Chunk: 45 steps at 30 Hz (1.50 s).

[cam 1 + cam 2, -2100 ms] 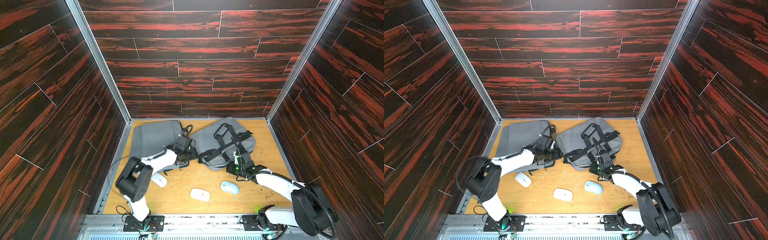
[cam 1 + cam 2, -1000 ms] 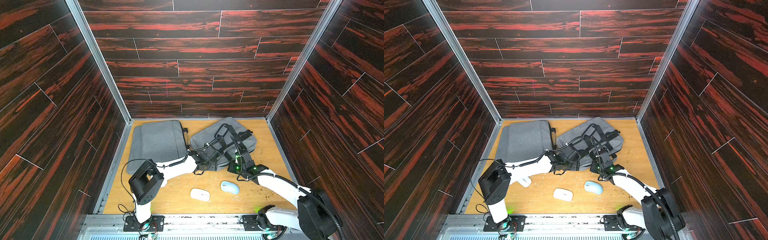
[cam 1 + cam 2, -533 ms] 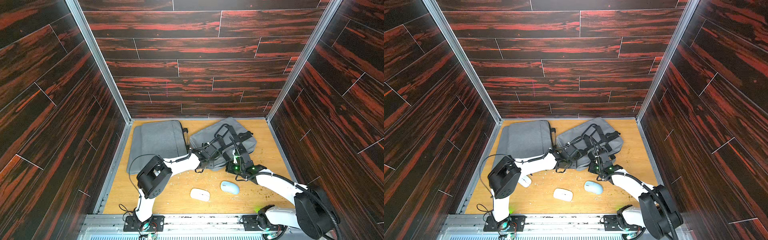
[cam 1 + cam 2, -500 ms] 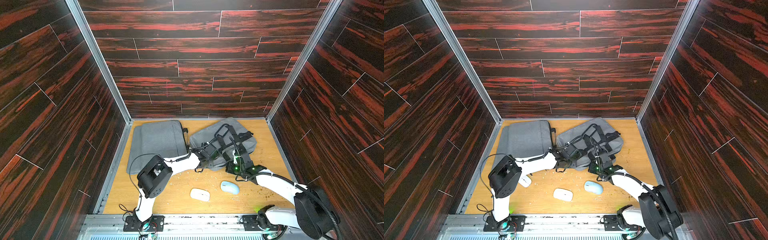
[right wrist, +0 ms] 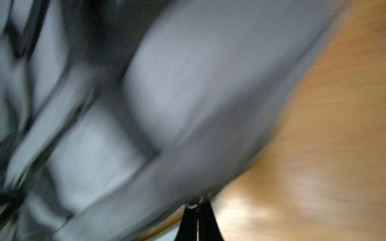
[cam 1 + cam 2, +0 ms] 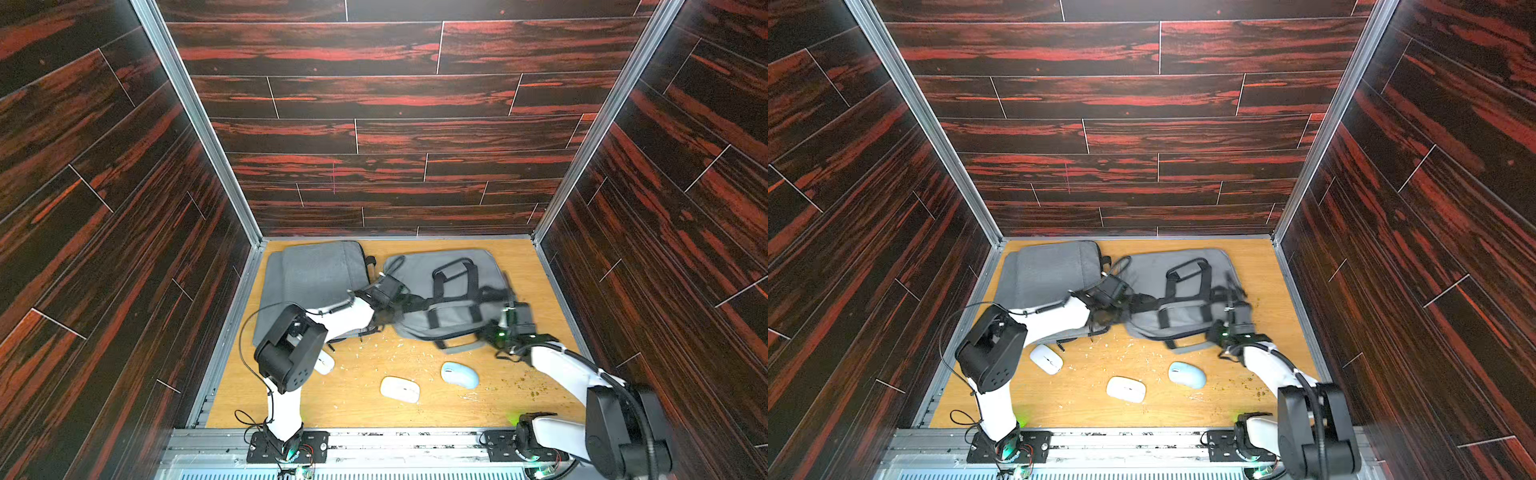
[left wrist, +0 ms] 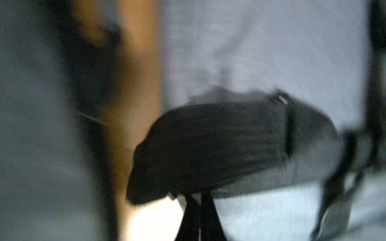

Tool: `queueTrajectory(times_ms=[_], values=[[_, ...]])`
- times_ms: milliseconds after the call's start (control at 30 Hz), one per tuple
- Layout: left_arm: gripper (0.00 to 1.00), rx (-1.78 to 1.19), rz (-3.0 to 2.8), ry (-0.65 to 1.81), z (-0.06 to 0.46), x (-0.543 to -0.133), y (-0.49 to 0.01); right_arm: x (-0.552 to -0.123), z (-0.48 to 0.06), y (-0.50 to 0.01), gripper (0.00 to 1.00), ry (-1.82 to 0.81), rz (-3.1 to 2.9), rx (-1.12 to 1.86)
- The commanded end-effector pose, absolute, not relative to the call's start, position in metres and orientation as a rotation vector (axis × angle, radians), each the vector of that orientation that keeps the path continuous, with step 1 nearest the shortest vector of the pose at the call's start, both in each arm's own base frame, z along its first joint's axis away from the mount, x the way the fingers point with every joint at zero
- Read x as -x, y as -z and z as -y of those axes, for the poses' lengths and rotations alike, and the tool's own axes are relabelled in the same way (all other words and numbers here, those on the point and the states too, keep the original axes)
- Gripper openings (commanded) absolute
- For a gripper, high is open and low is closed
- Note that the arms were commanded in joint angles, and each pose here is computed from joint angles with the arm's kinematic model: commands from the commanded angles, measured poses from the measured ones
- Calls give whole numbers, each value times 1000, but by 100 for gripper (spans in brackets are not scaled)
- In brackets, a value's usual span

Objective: Put the mouse into the laptop bag
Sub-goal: Unzip the zipper on the zippered laptop bag.

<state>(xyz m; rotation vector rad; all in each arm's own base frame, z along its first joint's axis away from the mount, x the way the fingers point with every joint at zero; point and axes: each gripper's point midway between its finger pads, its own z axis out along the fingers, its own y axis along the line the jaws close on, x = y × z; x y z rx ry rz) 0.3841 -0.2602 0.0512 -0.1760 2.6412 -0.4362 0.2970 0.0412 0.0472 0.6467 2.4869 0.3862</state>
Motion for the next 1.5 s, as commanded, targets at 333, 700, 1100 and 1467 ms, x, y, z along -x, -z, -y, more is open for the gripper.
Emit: queueTrajectory(times_ms=[333, 700, 1100, 1467], values=[[0, 217, -2662, 337, 227, -382, -45, -352, 42, -76, 0, -366, -2374, -802], [0, 217, -2681, 396, 236, -379, -39, -377, 78, -85, 8, -536, -2299, -859], [0, 112, -2659, 517, 283, -379, -64, -348, 80, -124, 51, -291, -2236, -828], [48, -25, -2574, 603, 297, -361, -123, -296, -85, -120, 44, -263, -2392, -265]])
